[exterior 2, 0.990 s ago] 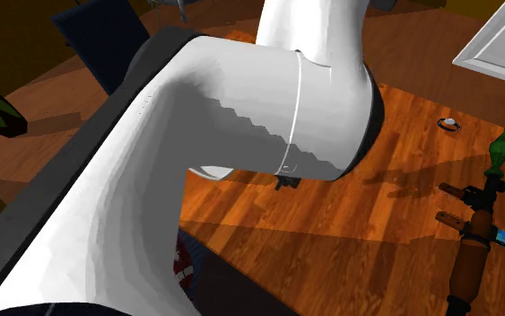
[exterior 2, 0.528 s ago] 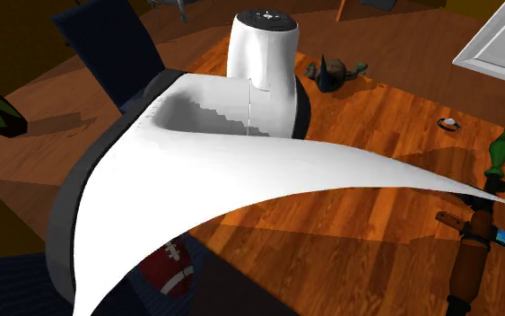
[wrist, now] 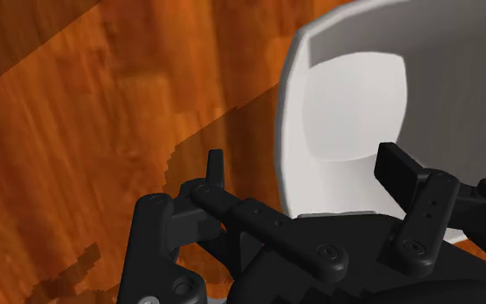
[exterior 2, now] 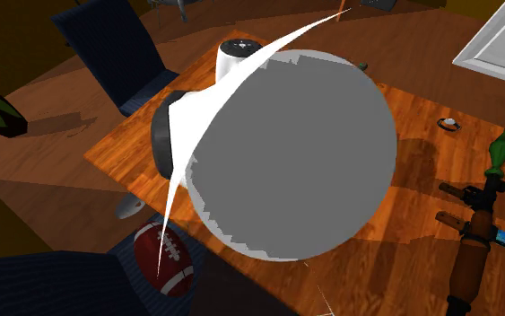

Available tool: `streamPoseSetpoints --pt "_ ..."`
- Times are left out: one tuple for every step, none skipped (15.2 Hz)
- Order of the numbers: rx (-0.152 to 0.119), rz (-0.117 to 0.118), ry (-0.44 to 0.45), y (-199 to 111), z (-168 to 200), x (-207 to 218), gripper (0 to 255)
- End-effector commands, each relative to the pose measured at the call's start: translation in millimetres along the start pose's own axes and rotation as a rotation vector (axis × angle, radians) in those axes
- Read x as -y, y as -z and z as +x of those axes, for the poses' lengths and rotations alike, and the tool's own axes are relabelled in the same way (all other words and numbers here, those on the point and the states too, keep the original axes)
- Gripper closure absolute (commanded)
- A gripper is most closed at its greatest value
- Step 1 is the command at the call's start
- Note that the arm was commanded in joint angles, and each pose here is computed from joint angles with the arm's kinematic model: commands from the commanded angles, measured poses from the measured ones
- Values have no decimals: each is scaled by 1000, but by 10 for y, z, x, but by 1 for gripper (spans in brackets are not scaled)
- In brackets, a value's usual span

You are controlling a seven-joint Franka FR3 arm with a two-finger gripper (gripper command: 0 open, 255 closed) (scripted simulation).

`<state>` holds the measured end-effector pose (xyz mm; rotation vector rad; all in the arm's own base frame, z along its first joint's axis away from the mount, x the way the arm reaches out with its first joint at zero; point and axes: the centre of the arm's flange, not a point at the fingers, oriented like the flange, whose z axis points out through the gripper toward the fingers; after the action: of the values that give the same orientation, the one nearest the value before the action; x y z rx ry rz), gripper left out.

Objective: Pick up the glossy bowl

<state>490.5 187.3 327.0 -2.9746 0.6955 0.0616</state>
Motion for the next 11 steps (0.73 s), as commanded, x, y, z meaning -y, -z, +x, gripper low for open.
streamPoseSetpoints --pt "-2 0 -6 -104 21 44 0" --pt "-2 0 -6 -157 25 40 0" --pt "-2 0 -6 -209 28 36 0" --pt "-2 0 -6 -262 31 32 0" --pt "-2 0 -6 -314 34 28 0" --pt "-2 0 -6 -367 37 24 0" --pt "-2 0 -6 -450 42 18 0" --pt "-2 1 -6 -450 41 18 0" --pt "-2 0 -6 -450 42 18 0" --pt "-2 0 -6 -450 40 19 255" --pt "-2 0 -6 -449 40 19 255"
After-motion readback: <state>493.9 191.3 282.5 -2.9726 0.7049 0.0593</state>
